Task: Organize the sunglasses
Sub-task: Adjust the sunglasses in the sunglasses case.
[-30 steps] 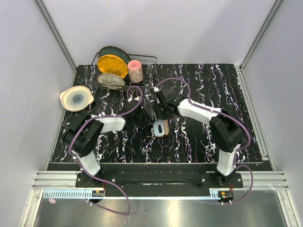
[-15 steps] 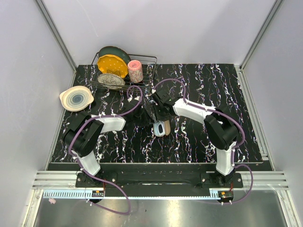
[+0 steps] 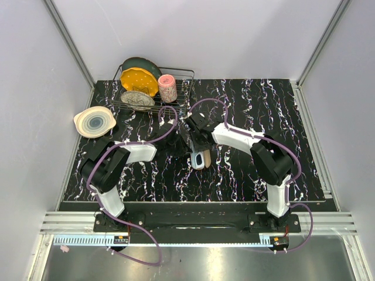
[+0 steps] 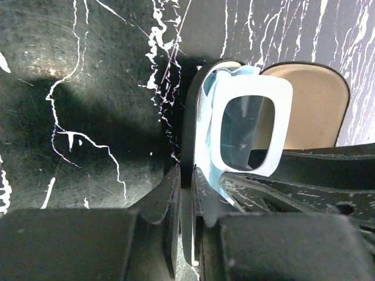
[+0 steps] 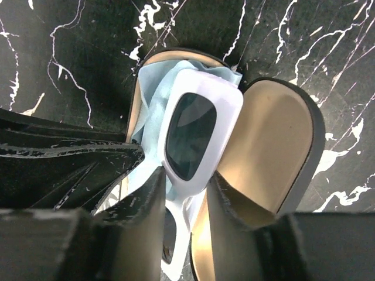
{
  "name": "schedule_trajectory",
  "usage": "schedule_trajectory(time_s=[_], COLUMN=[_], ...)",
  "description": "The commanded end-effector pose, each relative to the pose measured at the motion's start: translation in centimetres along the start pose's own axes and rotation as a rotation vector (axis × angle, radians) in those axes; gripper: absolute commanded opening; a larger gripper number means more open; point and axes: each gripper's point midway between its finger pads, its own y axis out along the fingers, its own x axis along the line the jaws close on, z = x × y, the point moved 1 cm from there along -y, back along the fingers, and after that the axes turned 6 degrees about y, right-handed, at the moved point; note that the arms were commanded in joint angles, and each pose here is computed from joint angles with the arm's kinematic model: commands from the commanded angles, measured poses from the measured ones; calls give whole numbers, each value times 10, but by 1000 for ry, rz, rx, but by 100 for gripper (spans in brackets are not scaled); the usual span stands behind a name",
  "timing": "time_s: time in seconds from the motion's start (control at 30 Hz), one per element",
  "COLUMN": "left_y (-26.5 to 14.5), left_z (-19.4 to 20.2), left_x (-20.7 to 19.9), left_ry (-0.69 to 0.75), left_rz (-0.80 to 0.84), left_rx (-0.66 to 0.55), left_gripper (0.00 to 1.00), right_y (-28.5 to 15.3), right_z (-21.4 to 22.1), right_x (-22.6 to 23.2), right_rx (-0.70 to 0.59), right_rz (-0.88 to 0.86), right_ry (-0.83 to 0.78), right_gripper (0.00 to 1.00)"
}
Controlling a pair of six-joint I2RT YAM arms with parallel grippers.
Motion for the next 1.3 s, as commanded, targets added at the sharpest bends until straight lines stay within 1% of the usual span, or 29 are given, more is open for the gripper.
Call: schedule_trajectory(time_s=[0.0, 0.03, 0.07, 0.23, 0.27, 0.33, 0.37, 0.5, 0.73, 1.0, 1.27], left_y=[5, 5, 5, 5, 6, 5, 5, 5, 6, 6, 7], left_z=[2, 2, 2, 3, 4, 5, 4, 6, 6, 8, 8], left_x=[6, 5, 5, 9, 9, 9, 10, 10, 10, 12, 12], left_ry=[-6, -4, -4, -4, -2, -2, -2, -1, -5, -4, -2], left_rz=[-22, -22, -22, -33, -33, -34, -36, -36, -37, -43, -41], left_rx=[19, 20, 20, 24, 28, 29, 27, 31, 35, 42, 42], left_gripper=[0, 0, 0, 0, 0, 0, 0, 0, 0, 0, 0], right_y=[5, 3, 2, -2, -2, -5, -5, -11, -24, -33, -30], right_z=[16, 15, 14, 13, 11, 11, 12, 8, -6, -16, -12], right_x=[-18, -19, -18, -17, -17, -15, -13, -9, -1, -8, 5], right_rx=[57, 52, 48, 38, 33, 25, 25, 0, -66, -115, -87], right_rz=[80, 78, 77, 71, 66, 49, 43, 19, -47, -55, -158], right_ry=[-12, -9, -10, -6, -4, 11, 14, 48, 87, 108, 123], right_gripper=[33, 29, 27, 22, 19, 17, 14, 10, 8, 8, 9])
